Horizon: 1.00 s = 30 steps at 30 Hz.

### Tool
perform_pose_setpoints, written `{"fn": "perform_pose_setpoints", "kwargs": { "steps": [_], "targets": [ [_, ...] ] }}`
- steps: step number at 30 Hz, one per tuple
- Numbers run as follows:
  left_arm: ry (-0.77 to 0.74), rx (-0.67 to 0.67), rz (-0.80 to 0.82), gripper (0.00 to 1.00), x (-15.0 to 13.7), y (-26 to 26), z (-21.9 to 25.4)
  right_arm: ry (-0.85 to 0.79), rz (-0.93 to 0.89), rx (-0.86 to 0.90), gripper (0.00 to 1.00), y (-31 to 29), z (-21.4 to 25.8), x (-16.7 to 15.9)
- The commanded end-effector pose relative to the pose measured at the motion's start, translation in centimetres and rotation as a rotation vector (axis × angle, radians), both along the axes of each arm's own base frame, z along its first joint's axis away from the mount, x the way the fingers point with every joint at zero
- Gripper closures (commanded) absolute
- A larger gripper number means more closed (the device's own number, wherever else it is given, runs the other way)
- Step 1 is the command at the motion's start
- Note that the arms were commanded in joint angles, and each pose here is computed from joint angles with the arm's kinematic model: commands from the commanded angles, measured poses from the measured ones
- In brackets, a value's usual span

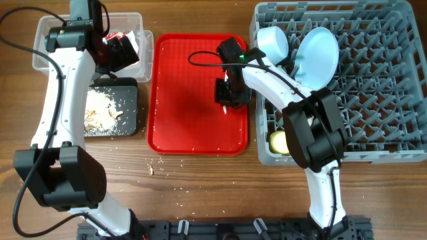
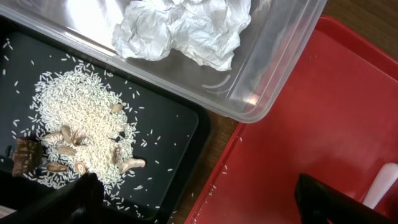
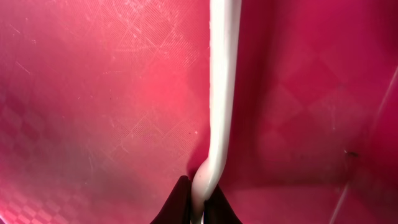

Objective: Sort waste into correct bins and load items into the dishwasher rack
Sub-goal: 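Carry the fork to the dish rack and release it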

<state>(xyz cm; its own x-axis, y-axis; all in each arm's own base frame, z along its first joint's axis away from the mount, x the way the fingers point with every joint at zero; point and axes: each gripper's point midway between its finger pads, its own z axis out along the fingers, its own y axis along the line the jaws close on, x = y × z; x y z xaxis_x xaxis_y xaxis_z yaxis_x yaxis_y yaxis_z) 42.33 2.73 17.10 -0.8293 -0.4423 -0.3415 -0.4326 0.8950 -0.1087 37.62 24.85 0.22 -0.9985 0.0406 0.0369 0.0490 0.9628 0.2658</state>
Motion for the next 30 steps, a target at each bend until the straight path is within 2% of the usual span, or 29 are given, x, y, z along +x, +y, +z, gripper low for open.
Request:
{"fn": "perform_pose_setpoints", "kwargs": {
  "steps": [1,5,9,11,14,16,18,21,25,28,30],
  "targets": [
    [-0.031,0.014,0.005,0.0,0.3,0.3,1.1,-0.027,0.082,-0.008,0.96,-0.1,0.6,0.0],
    [-0.031,0.014,0.005,0.0,0.3,0.3,1.1,-0.17,0.207,0.024,0.96,-0.4,8.1,0.1],
    [-0.031,0.014,0.005,0.0,0.3,0.3,1.1,-0.391,0.236,0.054,0.96,-2.1,19.0,-1.6],
    [-0.032,0.014,0.005,0.0,0.3,0.3,1.1,-0.49,0.131,-0.03,0.96,-5.6,23.7,-3.1],
    [-0.031,0.014,0.005,0.0,0.3,0.3,1.1,-0.527,-0.167,-0.223,0.96,-12.2,26.9,-5.9],
    [-0.031,0.014,0.005,0.0,0.3,0.3,1.1,-0.513,-0.348,-0.331,0.96,-16.2,27.4,-8.0],
    [-0.031,0.014,0.005,0.0,0.3,0.3,1.1,-0.481,-0.446,-0.379,0.96,-18.3,27.0,-9.3],
    [-0.031,0.014,0.005,0.0,0.3,0.3,1.1,-0.416,-0.519,-0.418,0.96,-19.9,24.6,-9.9],
    [-0.031,0.014,0.005,0.0,0.3,0.3,1.1,-0.306,-0.55,-0.447,0.95,-21.0,18.8,-10.4],
    [-0.031,0.014,0.005,0.0,0.3,0.3,1.1,-0.262,-0.58,-0.442,0.69,-21.9,16.1,-10.4],
    [-0.031,0.014,0.005,0.0,0.3,0.3,1.1,-0.256,-0.617,-0.447,0.67,-23.0,15.6,-10.2]
  ]
}}
